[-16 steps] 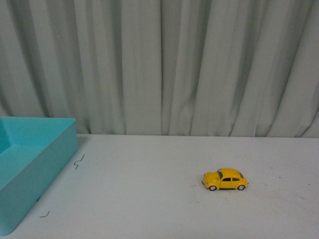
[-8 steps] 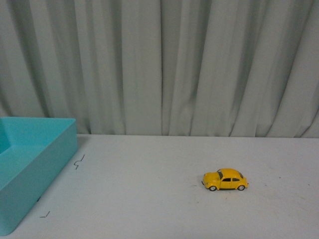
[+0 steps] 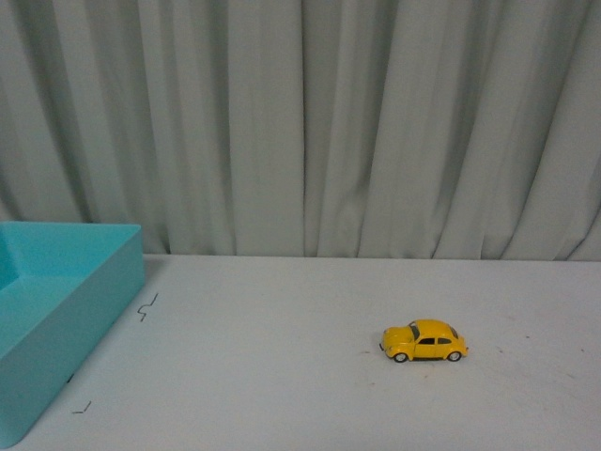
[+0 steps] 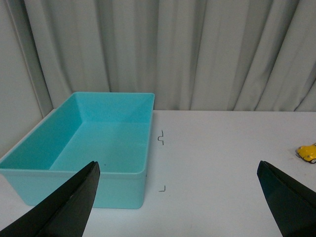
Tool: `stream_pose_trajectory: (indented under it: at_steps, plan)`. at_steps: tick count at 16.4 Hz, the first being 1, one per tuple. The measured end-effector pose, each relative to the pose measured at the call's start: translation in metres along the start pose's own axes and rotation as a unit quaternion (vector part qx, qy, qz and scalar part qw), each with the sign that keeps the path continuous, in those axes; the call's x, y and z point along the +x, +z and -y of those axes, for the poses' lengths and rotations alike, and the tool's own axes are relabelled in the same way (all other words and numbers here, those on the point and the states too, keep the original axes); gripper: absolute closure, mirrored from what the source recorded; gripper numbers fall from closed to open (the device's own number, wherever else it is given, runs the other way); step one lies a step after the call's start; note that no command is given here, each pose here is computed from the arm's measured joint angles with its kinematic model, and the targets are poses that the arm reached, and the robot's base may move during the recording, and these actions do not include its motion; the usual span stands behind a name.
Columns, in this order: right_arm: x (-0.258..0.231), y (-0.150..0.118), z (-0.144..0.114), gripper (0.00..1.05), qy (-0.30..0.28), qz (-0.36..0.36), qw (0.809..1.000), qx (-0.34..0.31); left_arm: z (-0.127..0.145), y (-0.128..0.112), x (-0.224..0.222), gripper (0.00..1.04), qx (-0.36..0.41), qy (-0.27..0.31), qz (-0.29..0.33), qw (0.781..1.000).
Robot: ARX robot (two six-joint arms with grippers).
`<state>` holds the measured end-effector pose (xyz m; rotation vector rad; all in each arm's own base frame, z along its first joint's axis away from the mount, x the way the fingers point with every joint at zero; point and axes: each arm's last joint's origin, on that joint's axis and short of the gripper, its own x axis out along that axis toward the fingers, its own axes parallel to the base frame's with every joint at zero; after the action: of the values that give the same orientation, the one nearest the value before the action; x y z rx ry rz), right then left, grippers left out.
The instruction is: Wind up and store yellow beetle toy
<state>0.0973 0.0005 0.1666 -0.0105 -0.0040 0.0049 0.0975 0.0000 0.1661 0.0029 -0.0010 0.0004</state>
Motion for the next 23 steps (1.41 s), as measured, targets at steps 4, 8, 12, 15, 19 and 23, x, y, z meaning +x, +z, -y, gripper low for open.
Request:
stream_pose_trajectory:
  at_steps: [4, 8, 12, 15, 19, 23]
  plan:
    - [0.0000, 0.0000, 0.0000, 0.07, 0.000, 0.000, 1.000, 0.000, 0.0000, 0.0000, 0.0000, 0.07, 0.000, 0.000, 0.000, 1.000]
    - [0.0000, 0.0000, 0.0000, 0.07, 0.000, 0.000, 1.000, 0.000, 0.0000, 0.0000, 0.0000, 0.07, 0.000, 0.000, 0.000, 1.000]
    - [0.0000, 0.0000, 0.0000, 0.07, 0.000, 0.000, 1.000, 0.000, 0.0000, 0.0000, 0.0000, 0.07, 0.000, 0.000, 0.000, 1.000]
    - [0.0000, 0.0000, 0.0000, 0.07, 0.000, 0.000, 1.000, 0.000, 0.0000, 0.0000, 0.0000, 0.07, 0.000, 0.000, 0.000, 1.000]
    - [0.0000, 0.0000, 0.0000, 0.07, 0.000, 0.000, 1.000, 0.000, 0.0000, 0.0000, 0.0000, 0.07, 0.000, 0.000, 0.000, 1.000]
    - [0.0000, 0.0000, 0.0000, 0.07, 0.000, 0.000, 1.000, 0.000, 0.0000, 0.0000, 0.0000, 0.07, 0.000, 0.000, 0.000, 1.000]
